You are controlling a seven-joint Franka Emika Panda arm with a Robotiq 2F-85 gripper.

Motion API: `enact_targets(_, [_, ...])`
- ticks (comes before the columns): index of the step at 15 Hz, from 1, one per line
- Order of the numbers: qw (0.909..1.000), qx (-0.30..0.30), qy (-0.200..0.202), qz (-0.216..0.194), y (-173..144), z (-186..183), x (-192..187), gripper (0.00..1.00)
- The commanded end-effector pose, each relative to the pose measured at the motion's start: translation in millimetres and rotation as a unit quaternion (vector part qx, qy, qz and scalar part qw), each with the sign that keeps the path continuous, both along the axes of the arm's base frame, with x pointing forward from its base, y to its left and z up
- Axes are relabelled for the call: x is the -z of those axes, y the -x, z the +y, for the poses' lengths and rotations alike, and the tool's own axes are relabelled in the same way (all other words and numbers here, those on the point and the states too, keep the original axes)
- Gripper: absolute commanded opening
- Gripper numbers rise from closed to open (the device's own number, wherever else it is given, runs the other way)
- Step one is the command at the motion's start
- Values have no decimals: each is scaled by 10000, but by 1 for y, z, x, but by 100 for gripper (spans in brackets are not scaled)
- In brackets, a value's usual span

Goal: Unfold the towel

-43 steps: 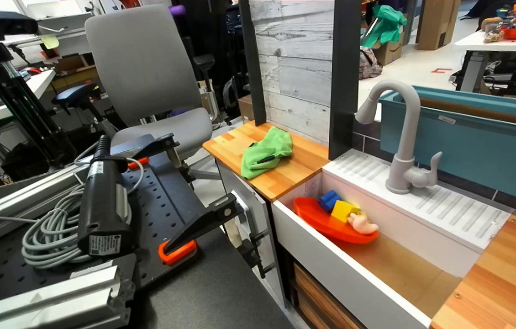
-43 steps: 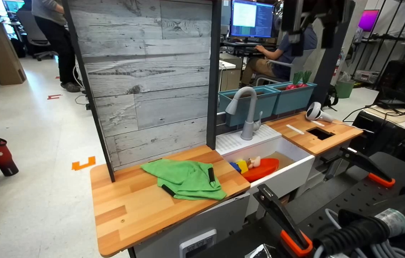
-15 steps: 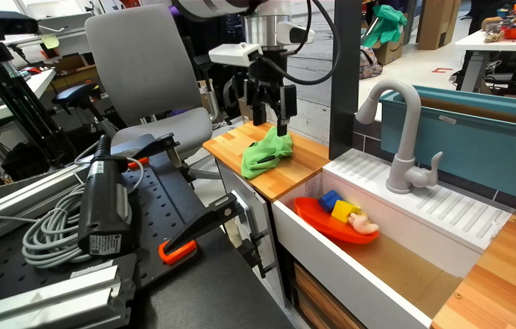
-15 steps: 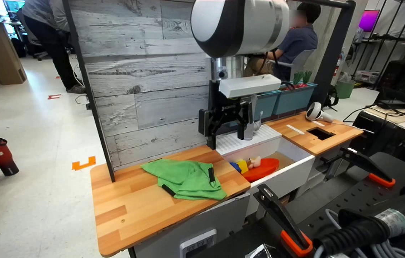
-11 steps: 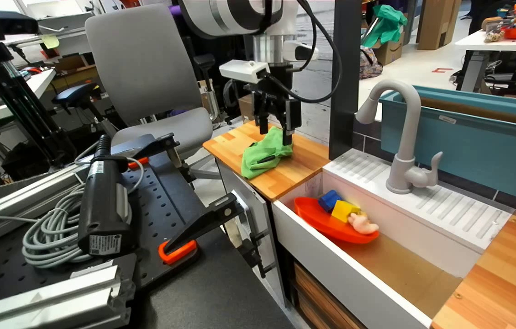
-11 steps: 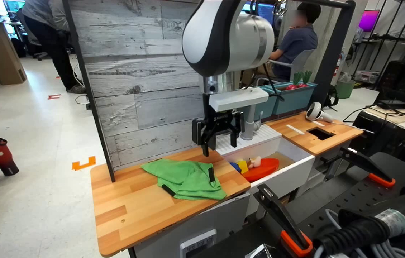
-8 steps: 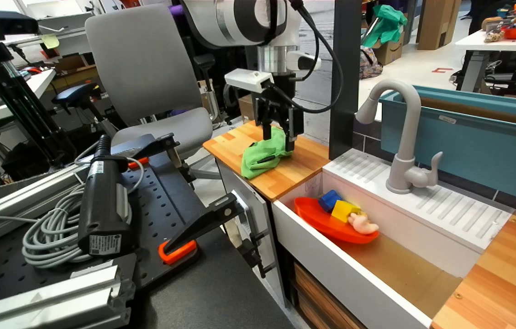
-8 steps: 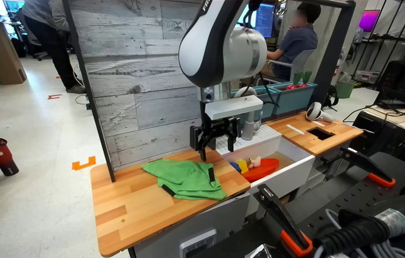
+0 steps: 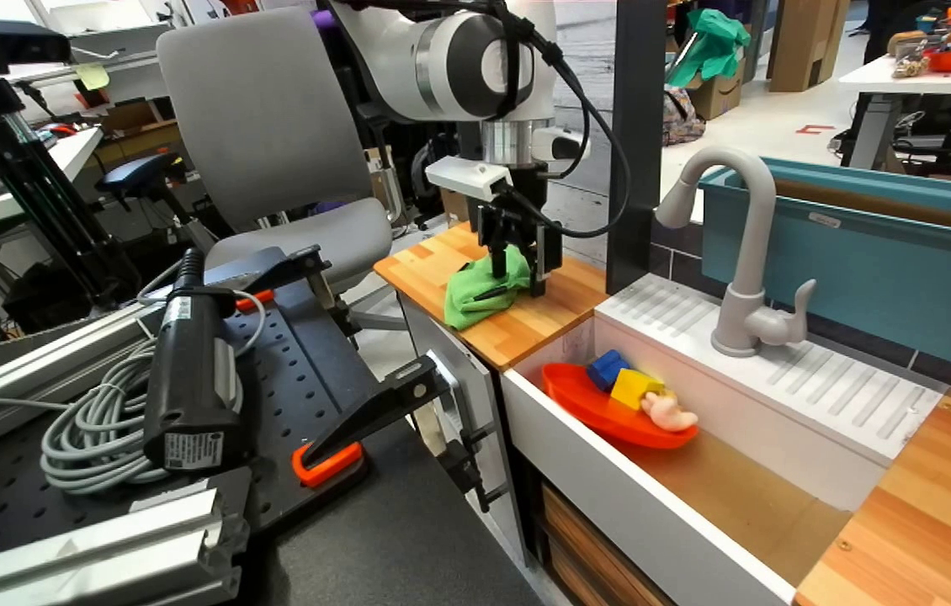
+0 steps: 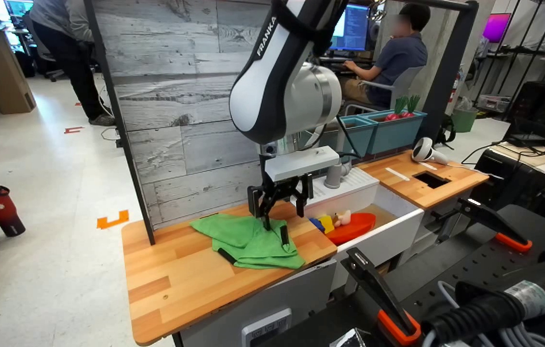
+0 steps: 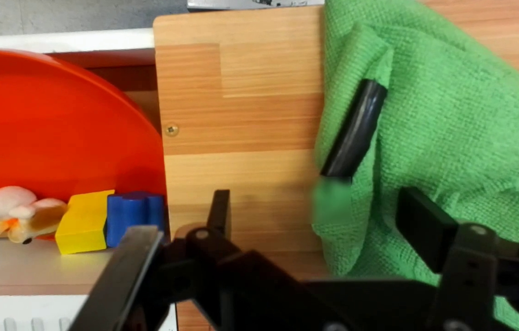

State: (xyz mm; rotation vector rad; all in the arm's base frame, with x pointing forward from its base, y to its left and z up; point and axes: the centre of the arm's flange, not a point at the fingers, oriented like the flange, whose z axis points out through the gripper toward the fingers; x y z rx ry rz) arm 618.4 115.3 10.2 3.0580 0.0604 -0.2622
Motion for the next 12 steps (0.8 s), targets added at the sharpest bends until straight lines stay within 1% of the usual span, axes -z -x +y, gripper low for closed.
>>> enact_targets(1, [9999,12,124,-57,-12,6,14,61])
enact_targets(4, [9999,-29,109,-65,-10,7,14,38])
enact_targets(8, [9999,-57,72,-95,-2,2,7,7])
enact_targets(9, [9999,-60,66,-115,1,0,3,1])
enact_targets(12, [9998,-112,43,-188,13,-10,-12,0])
